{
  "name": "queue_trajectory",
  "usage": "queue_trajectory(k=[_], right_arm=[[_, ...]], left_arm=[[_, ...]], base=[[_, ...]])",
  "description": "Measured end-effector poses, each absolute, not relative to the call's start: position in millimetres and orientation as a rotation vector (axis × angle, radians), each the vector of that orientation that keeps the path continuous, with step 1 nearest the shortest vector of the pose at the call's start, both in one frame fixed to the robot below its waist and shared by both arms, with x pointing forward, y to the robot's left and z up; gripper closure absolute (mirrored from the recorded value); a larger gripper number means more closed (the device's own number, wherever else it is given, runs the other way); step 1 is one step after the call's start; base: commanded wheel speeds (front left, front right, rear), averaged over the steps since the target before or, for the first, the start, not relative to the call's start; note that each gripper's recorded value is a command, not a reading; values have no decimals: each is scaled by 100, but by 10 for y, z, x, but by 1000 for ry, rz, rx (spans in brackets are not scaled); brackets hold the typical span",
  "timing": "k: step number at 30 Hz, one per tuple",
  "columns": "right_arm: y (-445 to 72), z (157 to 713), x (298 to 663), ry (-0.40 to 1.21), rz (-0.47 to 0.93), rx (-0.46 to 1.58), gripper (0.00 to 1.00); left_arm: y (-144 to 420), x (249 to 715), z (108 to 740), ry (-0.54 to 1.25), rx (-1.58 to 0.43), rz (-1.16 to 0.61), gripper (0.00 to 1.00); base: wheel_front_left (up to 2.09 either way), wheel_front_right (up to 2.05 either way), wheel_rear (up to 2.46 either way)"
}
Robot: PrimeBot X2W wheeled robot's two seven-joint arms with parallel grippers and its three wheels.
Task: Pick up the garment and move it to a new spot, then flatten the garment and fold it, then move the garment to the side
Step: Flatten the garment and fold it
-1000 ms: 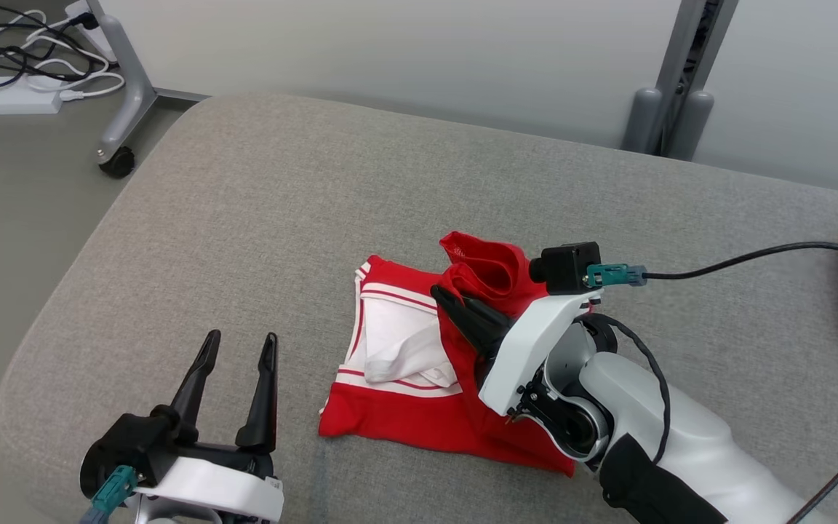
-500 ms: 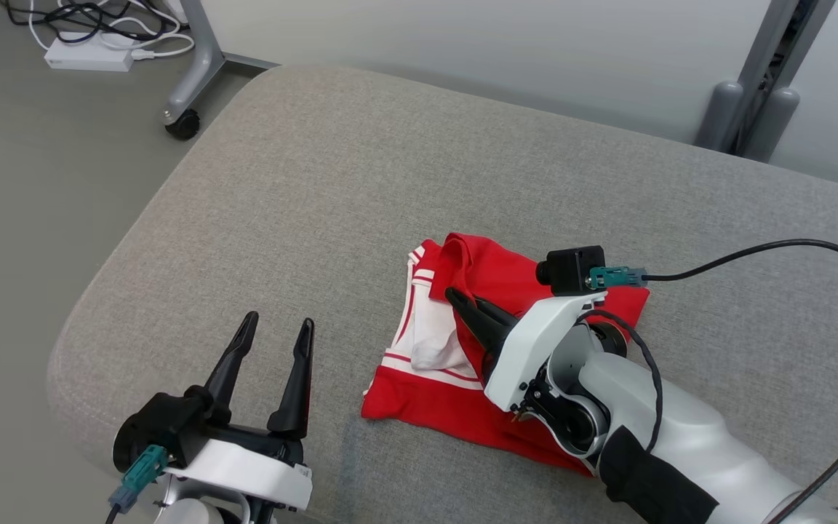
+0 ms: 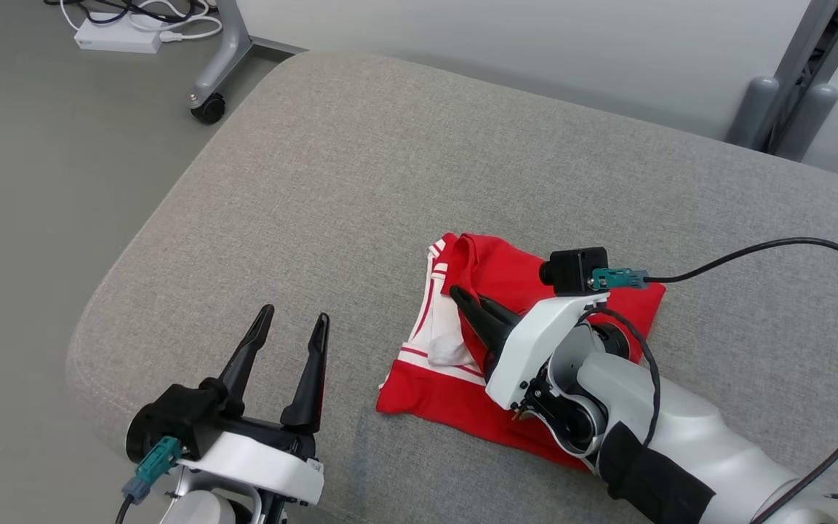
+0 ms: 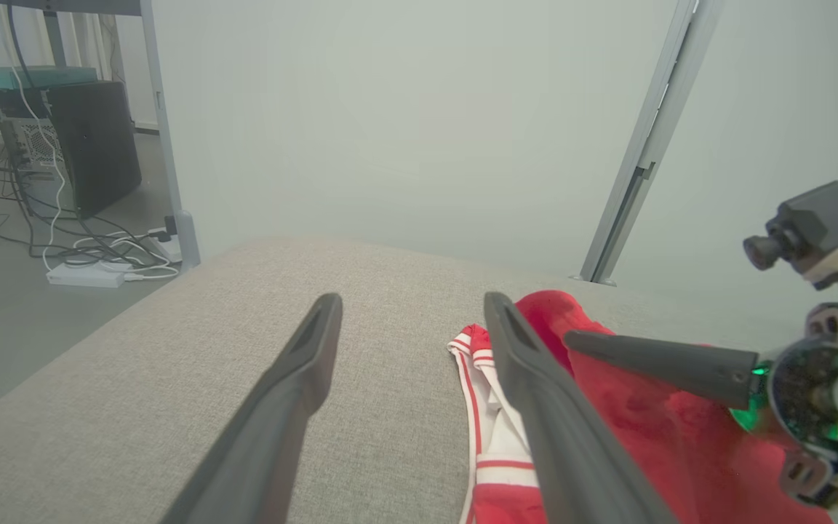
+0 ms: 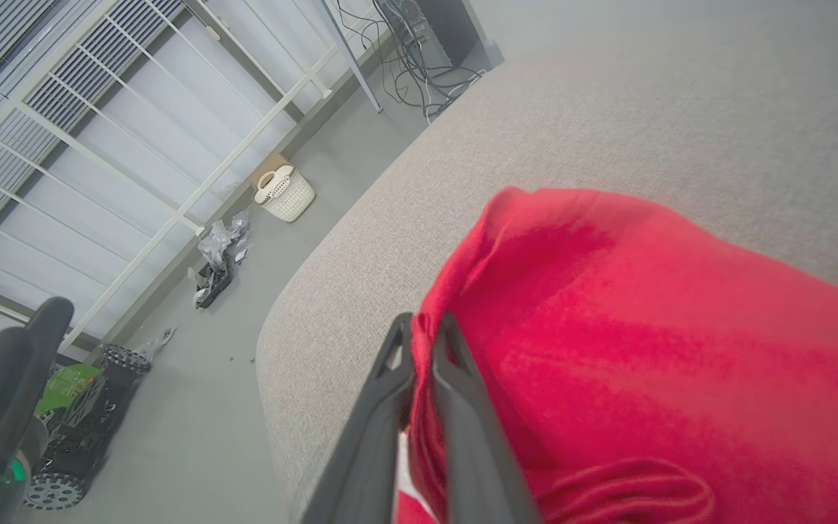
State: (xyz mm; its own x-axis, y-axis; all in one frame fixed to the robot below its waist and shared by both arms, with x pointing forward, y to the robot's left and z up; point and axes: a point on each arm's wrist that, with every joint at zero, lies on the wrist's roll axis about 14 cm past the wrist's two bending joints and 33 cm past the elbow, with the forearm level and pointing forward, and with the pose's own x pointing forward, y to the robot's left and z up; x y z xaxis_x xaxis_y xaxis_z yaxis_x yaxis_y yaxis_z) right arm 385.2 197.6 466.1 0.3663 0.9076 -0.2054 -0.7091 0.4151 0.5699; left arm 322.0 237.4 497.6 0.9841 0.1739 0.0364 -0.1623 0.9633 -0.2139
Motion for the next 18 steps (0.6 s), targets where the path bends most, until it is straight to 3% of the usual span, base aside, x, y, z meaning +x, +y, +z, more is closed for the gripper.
queue_trajectory(k=[1, 12, 18], right_arm=[[1969, 4658, 3850, 544, 1077, 424, 0], [1747, 4896, 4067, 416, 1019, 415, 0], [1240, 5043, 4515, 271, 925, 316, 0]], left_arm=[[2375, 3224, 4977, -56, -212, 170, 0], [2324, 3276, 5010, -70, -206, 147, 0], [2302, 3298, 5022, -76, -203, 137, 0]], base=[[0, 0, 0], [0, 0, 0], [0, 0, 0]])
